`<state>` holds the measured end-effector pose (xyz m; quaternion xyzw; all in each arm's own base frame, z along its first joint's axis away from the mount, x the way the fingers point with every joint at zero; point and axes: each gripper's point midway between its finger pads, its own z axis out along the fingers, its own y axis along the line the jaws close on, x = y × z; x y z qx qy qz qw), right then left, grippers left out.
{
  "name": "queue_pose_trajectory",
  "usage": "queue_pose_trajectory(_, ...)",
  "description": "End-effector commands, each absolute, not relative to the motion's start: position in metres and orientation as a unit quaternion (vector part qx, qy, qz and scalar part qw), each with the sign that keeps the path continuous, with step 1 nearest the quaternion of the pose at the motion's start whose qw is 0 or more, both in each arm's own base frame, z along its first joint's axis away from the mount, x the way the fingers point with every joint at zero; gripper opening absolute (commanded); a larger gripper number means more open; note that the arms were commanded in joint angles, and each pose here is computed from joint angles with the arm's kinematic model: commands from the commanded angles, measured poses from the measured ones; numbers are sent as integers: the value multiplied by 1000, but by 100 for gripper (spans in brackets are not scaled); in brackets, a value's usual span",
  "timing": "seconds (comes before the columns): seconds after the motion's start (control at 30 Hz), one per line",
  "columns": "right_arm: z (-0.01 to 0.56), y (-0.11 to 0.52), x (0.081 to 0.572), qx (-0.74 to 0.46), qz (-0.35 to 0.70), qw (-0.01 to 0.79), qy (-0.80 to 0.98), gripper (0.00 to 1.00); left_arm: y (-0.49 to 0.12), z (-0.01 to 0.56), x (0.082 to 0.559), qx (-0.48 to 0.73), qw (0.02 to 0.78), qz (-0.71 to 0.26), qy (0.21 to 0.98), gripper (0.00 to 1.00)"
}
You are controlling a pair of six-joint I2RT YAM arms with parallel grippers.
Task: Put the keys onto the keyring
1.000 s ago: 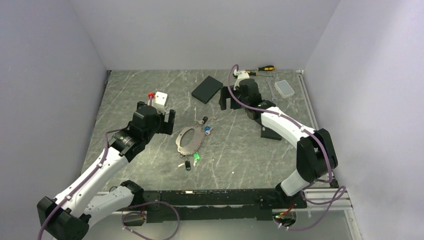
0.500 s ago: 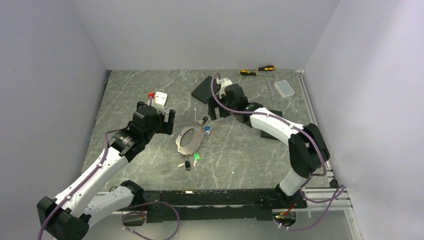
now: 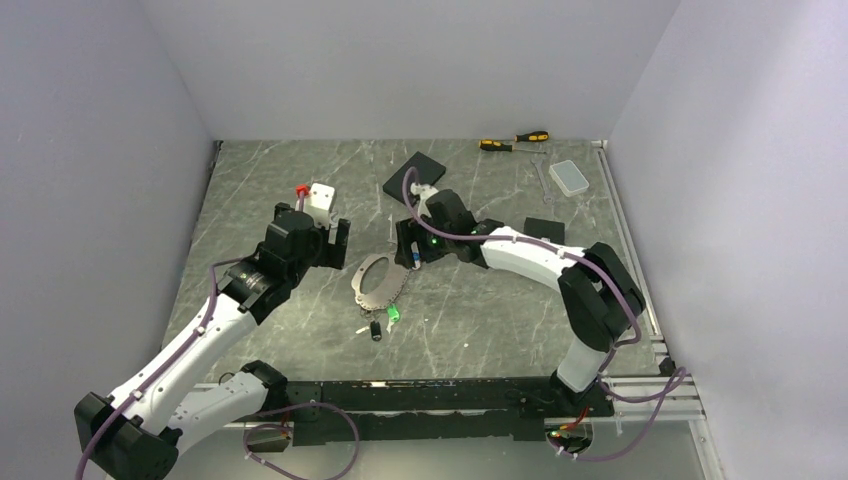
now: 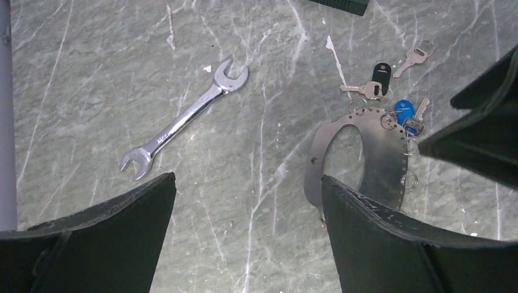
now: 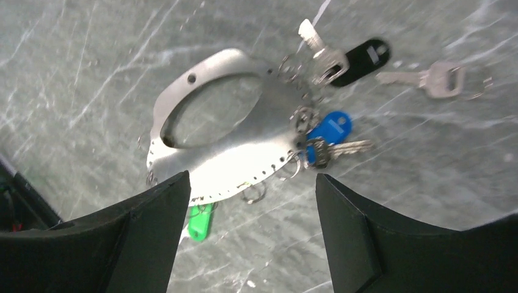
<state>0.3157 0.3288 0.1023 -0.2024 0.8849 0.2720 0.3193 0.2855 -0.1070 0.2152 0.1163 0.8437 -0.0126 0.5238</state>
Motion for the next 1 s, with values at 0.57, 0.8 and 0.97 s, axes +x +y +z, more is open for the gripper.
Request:
queue_pose_trajectory(0.57, 59, 353, 273, -260, 282, 256, 887, 65, -107, 233, 293, 109, 547, -12, 830, 91)
queue_pose_trajectory(0.8, 43, 352, 269, -273, 275, 242, 890, 59, -108, 231, 294, 111, 545, -11, 831, 90)
queue_pose_trajectory(0.97, 35, 351, 267, -284, 271, 236, 889, 55, -108, 231, 294, 112, 543, -11, 832, 90)
